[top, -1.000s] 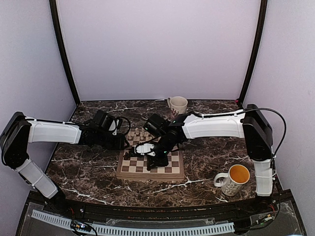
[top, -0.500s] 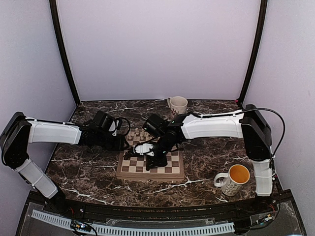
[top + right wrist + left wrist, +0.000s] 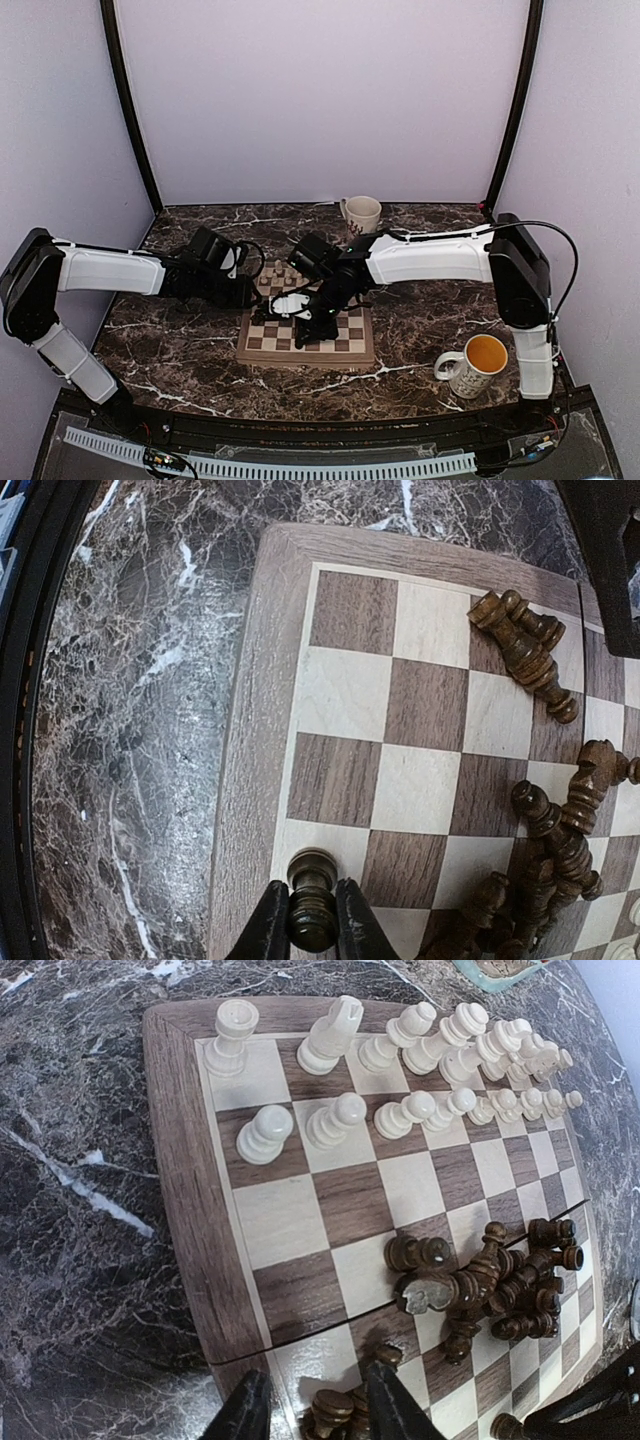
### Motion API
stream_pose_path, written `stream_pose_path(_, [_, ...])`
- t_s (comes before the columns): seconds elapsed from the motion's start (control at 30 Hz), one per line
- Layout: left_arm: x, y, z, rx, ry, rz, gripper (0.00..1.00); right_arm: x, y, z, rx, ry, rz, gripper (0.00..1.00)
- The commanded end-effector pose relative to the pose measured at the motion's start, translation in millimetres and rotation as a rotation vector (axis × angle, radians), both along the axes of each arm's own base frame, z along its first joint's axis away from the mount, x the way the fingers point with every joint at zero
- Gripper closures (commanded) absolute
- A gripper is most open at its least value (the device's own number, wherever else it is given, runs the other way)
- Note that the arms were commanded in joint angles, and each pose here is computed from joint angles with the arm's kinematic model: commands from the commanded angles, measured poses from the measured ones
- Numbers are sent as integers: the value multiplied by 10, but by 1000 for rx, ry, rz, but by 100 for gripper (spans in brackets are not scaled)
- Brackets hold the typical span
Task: Set up the chess pieces on the board
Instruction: Place the queen at e8.
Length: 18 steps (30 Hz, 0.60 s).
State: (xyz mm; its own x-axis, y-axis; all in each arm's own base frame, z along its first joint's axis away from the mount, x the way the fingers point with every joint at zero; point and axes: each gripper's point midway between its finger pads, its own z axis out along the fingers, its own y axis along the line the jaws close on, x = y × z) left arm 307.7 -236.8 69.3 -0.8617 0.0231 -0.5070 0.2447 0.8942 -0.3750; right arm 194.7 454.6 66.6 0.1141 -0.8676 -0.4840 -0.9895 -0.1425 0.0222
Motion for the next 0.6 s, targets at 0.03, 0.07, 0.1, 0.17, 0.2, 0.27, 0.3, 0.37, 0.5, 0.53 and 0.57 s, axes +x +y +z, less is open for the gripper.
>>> stream_pose_path(0.03, [-14, -13, 97, -21, -27, -4, 65, -35, 105, -21, 15, 5, 4, 84])
stream_pose_path(0.07, [-15, -11, 97, -22, -27, -4, 65, -30, 104, -16, 14, 4, 2, 83])
stream_pose_path(0.1, [-16, -15, 105, -23, -29, -5, 65, -24, 106, 0, 13, 1, 2, 82])
stream_pose_path(0.17, [-23, -20, 121, -27, -29, -9, 63, 17, 105, 89, 21, -3, -11, 77])
stream_pose_path(0.2, [-28, -25, 133, -28, -29, -13, 62, 33, 88, 151, 28, 11, -14, 74])
stream_pose_path(0.27, [-29, -22, 170, -27, -37, -20, 60, 85, 76, 331, 62, 37, -15, 66])
stream_pose_path(0.3, [-33, -25, 199, -28, -41, -26, 59, 78, 35, 443, 74, 67, -10, 62])
stream_pose_path(0.37, [-43, -35, 267, -29, -55, -46, 58, 137, -50, 655, 107, 99, -14, 59])
stream_pose_path(0.5, [-46, -82, 412, -37, -92, -99, 55, 342, -327, 983, 171, 150, -64, 58])
stream_pose_path(0.53, [-51, -108, 449, -43, -101, -121, 51, 418, -401, 1044, 185, 156, -87, 58])
stream_pose_path(0.57, [-43, -142, 499, -50, -114, -142, 47, 500, -474, 1092, 200, 160, -114, 58])
